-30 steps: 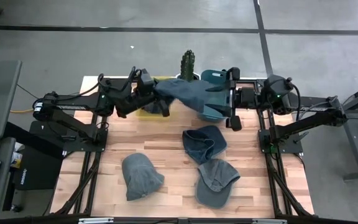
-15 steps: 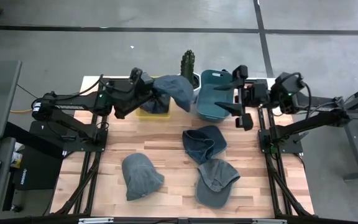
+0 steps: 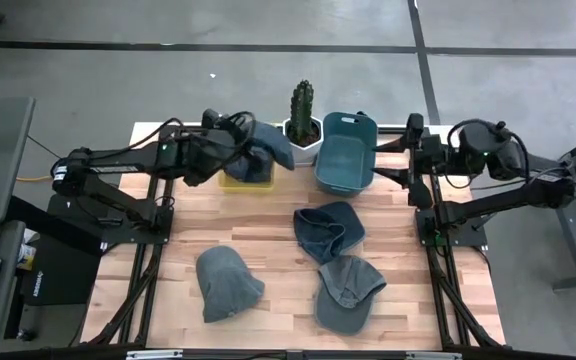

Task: Pick & Place hat
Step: Put the left blue cap into the yellow bin

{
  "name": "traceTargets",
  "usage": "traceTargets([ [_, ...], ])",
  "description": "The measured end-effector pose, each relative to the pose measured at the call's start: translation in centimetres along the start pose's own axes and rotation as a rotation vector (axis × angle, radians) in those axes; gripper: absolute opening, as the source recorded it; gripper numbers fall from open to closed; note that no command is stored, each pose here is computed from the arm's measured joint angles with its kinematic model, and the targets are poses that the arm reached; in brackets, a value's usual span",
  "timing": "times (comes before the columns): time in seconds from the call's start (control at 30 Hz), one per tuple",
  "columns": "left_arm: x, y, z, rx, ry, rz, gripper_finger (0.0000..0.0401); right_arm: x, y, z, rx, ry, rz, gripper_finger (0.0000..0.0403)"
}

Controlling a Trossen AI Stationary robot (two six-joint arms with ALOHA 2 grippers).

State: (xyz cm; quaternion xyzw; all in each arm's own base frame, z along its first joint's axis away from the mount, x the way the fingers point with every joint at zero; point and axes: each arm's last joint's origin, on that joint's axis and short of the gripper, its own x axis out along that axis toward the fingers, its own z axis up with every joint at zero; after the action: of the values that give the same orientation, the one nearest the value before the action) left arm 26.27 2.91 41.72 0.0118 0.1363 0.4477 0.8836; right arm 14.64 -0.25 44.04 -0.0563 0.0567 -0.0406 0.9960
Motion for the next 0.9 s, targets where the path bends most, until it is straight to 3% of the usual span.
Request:
traceTargets([
  [0.37,3.8,3.4,-1.8,0.003,0.204,0.061,0.0000,-1.1,-0.6,-2.2,-0.032,0.218,-0.022,0.0202],
  [0.5,4.8,3.5,-2.9,-0.026,0.237,0.076,0.0000,-2.4,-1.0,-3.3,-0.018,0.208,-0.026,0.0202],
  [0.9,6.9,2.0,-9.5,-0.146,0.340,0.046,0.0000,-5.4,-1.2,-7.1,0.027,0.120,-0.074,0.0202],
])
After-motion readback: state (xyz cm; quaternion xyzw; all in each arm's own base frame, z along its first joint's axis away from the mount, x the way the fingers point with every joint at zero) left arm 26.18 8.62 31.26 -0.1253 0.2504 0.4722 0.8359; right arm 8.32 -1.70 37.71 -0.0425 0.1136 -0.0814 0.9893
